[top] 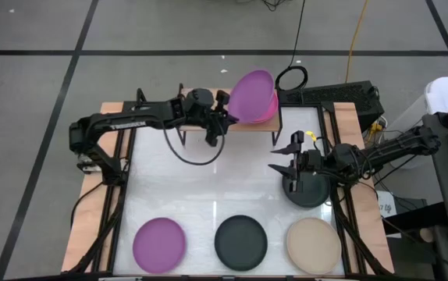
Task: Place and stack plates onto a shelf
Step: Stack the top purple plate on top of the pink plate on the shelf
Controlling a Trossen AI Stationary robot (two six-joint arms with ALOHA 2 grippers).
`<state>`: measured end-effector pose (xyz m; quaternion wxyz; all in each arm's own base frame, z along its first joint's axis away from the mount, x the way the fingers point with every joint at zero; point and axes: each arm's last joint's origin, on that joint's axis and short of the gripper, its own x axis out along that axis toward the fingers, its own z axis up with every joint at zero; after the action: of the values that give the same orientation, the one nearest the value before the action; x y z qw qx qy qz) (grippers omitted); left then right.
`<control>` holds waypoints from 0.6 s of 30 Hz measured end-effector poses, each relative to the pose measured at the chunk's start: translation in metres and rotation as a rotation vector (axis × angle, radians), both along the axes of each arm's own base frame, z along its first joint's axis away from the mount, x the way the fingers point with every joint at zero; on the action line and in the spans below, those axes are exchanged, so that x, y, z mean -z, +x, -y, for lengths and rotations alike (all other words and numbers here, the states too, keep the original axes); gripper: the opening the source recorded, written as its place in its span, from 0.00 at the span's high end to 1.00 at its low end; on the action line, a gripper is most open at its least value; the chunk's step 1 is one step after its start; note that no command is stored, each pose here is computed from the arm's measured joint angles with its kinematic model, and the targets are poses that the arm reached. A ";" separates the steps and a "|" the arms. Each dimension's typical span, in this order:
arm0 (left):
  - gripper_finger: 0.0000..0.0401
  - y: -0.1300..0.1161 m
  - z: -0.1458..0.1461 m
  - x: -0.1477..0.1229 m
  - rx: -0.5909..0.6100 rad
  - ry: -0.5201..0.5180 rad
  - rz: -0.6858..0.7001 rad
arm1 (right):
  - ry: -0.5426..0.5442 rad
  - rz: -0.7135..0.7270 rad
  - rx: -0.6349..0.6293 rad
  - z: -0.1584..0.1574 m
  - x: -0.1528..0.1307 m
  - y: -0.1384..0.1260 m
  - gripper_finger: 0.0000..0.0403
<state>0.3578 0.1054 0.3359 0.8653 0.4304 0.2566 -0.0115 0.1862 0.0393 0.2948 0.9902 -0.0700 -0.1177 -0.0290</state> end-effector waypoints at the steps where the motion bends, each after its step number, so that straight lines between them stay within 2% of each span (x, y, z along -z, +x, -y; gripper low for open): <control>1: 0.97 0.003 -0.003 0.004 0.000 0.010 -0.007 | 0.006 -0.002 -0.002 0.000 0.001 0.000 0.56; 5: 0.97 0.009 -0.013 0.021 -0.011 0.008 -0.064 | 0.015 -0.012 -0.004 0.000 0.006 0.000 0.56; 10: 0.97 0.013 -0.024 0.031 -0.034 0.008 -0.075 | 0.010 0.009 -0.001 0.000 0.005 -0.001 0.56; 18: 0.87 0.018 -0.035 0.038 -0.068 -0.014 -0.056 | 0.006 0.006 0.000 0.000 0.006 -0.001 0.56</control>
<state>0.3755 0.1402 0.2978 0.8605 0.4150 0.2954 0.0041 0.1852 0.0390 0.2891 0.9900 -0.0669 -0.1205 -0.0298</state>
